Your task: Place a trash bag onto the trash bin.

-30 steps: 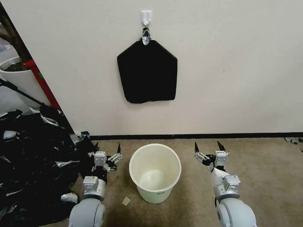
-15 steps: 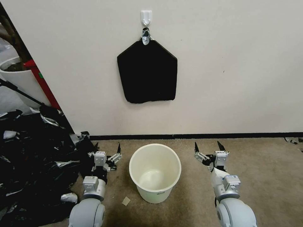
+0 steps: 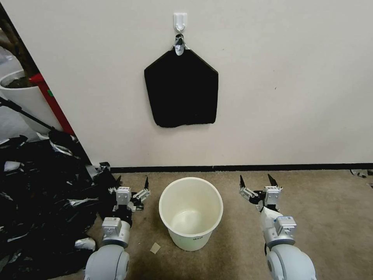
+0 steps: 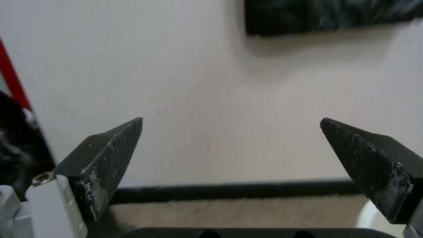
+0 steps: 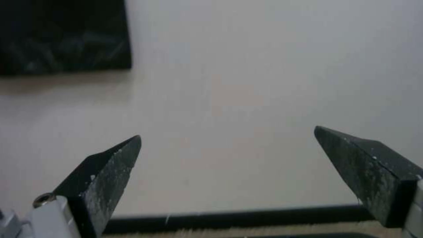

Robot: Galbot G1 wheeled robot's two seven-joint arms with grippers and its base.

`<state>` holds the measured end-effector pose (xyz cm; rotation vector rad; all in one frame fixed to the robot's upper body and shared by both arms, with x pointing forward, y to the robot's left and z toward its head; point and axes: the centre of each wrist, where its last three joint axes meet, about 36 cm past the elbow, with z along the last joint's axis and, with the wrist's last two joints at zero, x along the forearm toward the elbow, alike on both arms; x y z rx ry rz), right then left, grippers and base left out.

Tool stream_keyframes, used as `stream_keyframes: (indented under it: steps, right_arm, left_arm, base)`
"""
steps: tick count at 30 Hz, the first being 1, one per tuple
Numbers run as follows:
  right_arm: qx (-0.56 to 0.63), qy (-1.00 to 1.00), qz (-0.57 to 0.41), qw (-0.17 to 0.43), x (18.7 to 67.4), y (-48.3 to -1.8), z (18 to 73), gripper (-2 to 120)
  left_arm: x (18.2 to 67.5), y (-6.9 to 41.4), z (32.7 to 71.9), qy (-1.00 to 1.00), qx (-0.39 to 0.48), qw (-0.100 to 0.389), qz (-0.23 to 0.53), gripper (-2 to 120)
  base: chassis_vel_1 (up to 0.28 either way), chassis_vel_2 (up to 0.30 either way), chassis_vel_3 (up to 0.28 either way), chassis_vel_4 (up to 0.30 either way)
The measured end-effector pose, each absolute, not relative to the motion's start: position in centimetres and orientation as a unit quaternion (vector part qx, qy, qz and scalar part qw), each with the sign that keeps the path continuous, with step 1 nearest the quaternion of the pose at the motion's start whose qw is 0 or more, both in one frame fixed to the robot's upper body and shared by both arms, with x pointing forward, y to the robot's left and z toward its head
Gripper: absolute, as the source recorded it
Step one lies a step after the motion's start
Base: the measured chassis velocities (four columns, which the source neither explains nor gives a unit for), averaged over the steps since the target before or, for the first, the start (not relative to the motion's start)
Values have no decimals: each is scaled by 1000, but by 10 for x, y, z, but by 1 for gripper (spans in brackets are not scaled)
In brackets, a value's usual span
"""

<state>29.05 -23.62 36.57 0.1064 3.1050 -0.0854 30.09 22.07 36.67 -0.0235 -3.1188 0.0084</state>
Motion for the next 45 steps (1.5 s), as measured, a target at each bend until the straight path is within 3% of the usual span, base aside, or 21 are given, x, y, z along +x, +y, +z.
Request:
stream_keyframes:
  steps: [6,12,22,28,32,33,34,38,41,45]
  right_arm:
    - [100,990,7,101,278,-244,367,100]
    - [61,986,-25,150,279,-252,367,100]
    - [29,986,-60,150,286,-255,358,100]
    - [22,989,-47,135,288,-250,356,100]
    - [-9,992,59,108,295,-233,359,100]
    - [-121,957,239,111,329,-205,372,100]
    - [-160,937,289,113,346,-190,382,100]
    - [-211,909,344,105,375,-164,399,100]
    - [-281,871,391,97,435,-114,426,100]
    - [-308,857,400,107,486,-84,441,100]
  left_arm:
    - [304,198,371,-994,-5,-30,102,100]
    - [304,195,371,-993,-3,-35,116,100]
    - [294,214,369,-994,4,-110,-19,100]
    - [293,216,369,-993,2,-114,-30,100]
    - [282,222,365,-991,20,-133,12,100]
    - [275,216,364,-987,54,-132,68,100]
    - [273,216,363,-987,55,-137,69,100]
    - [268,215,364,-987,47,-141,67,100]
    - [262,220,366,-987,42,-143,55,100]
    - [259,228,367,-987,49,-145,43,100]
  base:
    - [0,0,0,0]
    - [0,0,0,0]
    - [0,0,0,0]
    - [0,0,0,0]
    - [0,0,0,0]
    - [0,0,0,0]
    - [0,0,0,0]
    - [0,0,0,0]
    - [0,0,0,0]
    - [0,0,0,0]
